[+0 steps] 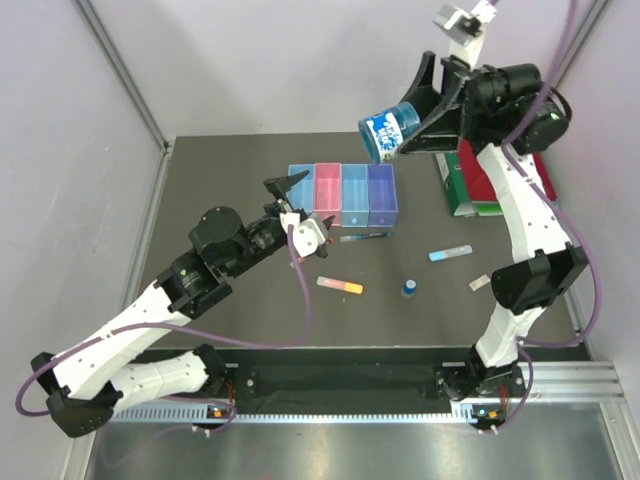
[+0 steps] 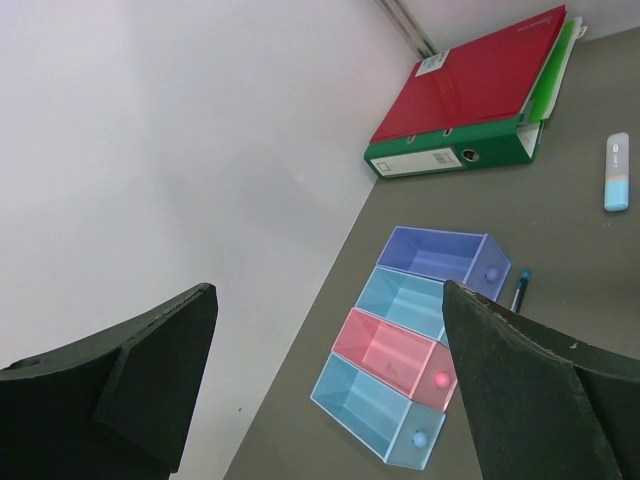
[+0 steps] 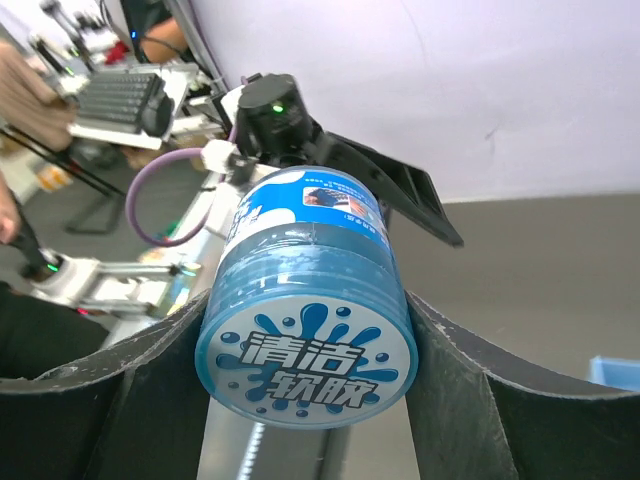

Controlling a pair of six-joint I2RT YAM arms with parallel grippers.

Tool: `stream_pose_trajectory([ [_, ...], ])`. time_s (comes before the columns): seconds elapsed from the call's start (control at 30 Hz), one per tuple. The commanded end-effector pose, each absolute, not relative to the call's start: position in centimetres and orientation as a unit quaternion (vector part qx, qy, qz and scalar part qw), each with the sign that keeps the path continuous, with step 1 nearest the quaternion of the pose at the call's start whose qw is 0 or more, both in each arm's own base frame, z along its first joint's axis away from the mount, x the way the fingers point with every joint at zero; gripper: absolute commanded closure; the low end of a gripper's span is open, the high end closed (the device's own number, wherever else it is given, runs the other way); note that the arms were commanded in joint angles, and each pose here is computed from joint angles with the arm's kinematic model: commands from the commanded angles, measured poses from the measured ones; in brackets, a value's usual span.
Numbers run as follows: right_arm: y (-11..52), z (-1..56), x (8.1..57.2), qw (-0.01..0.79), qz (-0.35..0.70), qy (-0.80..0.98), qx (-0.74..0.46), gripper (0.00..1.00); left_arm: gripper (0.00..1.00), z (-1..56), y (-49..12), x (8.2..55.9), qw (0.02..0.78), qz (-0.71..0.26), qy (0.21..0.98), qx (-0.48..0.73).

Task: Sort the stationery into containers
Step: Place the stationery in the storage box.

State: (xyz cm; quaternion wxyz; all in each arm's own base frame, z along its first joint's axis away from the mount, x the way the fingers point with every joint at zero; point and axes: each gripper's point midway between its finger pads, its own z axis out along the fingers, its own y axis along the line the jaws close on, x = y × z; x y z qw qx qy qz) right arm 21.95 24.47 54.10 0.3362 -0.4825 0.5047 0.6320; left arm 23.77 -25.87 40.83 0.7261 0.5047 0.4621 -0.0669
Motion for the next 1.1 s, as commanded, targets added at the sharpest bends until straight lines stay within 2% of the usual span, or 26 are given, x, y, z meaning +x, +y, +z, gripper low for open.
stream_pose_trajectory([
  [0.0, 23.0, 55.5, 17.8, 0.486, 0.494, 0.375, -0.616, 1.00, 0.01, 43.8, -25.7, 23.5, 0.748, -0.072, 0.446, 0.486],
  [0.27, 22.0, 58.0, 15.5, 0.531, 0.478, 0.319, -0.623, 1.00, 0.01, 43.7, -26.5, 23.7, 0.741, -0.075, 0.444, 0.498],
  [0.4, 20.6, 62.3, 14.3, 0.574, 0.512, 0.301, -0.564, 1.00, 0.01, 43.1, -26.4, 23.7, 0.735, -0.068, 0.449, 0.504],
  [0.43, 20.0, 64.1, 17.4, 0.607, 0.508, 0.331, -0.513, 1.00, 0.01, 42.9, -26.4, 23.7, 0.732, -0.067, 0.449, 0.507],
  [0.47, 19.3, 66.0, 15.9, 0.646, 0.491, 0.325, -0.486, 1.00, 0.01, 42.7, -26.4, 23.7, 0.731, -0.064, 0.449, 0.509],
  [0.5, 18.8, 66.8, 18.5, 0.687, 0.485, 0.337, -0.423, 1.00, 0.01, 42.7, -26.4, 23.8, 0.731, -0.061, 0.450, 0.509],
  [0.53, 18.4, 66.3, 21.3, 0.731, 0.416, 0.355, -0.407, 1.00, 0.01, 42.6, -26.5, 23.8, 0.730, -0.061, 0.449, 0.511],
  [0.57, 18.3, 66.9, 20.1, 0.755, 0.388, 0.336, -0.407, 1.00, 0.01, 42.6, -26.5, 23.9, 0.731, -0.058, 0.449, 0.510],
  [0.7, 17.1, 66.1, 25.4, 0.775, 0.345, 0.419, -0.324, 1.00, 0.01, 42.4, -26.3, 24.0, 0.729, -0.051, 0.451, 0.512],
  [0.8, 15.4, 62.2, 30.3, 0.775, 0.261, 0.505, -0.276, 1.00, 0.01, 41.9, -26.2, 24.0, 0.728, -0.042, 0.448, 0.518],
  [0.9, 14.5, 56.6, 34.5, 0.734, 0.192, 0.592, -0.272, 1.00, 0.01, 41.8, -25.5, 24.4, 0.729, -0.028, 0.456, 0.510],
  [1.07, 14.8, 43.9, 38.4, 0.579, 0.136, 0.743, -0.306, 1.00, 0.01, 40.9, -23.9, 24.8, 0.725, 0.001, 0.478, 0.496],
])
